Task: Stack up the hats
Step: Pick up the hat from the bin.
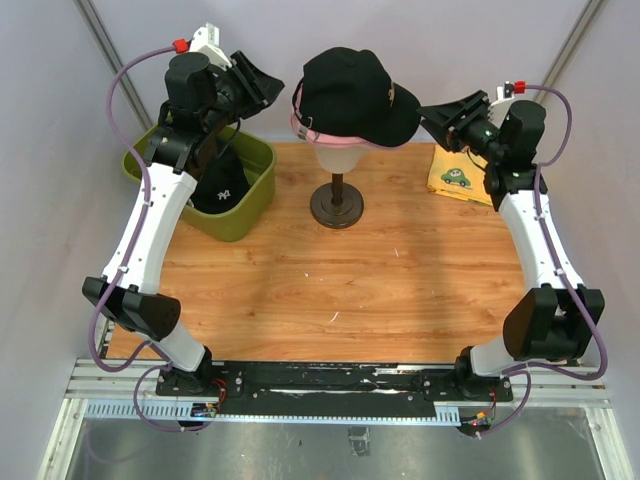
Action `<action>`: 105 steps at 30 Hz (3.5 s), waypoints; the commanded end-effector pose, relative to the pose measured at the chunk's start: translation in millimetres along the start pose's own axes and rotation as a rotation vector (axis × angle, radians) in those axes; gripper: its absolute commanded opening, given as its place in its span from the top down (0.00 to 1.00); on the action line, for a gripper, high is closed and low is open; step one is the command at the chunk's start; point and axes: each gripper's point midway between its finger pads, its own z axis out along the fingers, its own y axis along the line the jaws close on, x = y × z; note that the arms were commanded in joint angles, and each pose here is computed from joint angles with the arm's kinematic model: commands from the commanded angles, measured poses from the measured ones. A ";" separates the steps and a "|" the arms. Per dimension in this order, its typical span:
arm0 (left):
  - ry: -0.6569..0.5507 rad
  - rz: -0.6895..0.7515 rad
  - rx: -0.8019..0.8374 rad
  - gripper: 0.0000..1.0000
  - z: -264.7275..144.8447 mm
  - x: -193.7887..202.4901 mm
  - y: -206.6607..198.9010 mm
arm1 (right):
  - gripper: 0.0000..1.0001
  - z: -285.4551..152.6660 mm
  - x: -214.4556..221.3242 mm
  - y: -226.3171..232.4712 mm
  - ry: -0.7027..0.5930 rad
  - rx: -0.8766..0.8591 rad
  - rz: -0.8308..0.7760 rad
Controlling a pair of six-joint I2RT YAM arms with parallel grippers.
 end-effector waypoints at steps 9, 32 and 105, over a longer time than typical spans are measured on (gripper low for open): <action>-0.048 0.012 -0.005 0.54 1.2 -7.5 0.4 | 0.56 8.6 -1.9 24.8 0.012 -0.087 -0.047; -0.045 0.016 -0.013 0.54 2.0 -5.6 3.0 | 0.56 8.6 2.2 30.5 0.019 -0.097 -0.049; -0.083 -0.074 -0.364 0.49 -96.1 43.9 100.0 | 0.56 -27.7 57.5 5.7 0.041 0.170 -0.337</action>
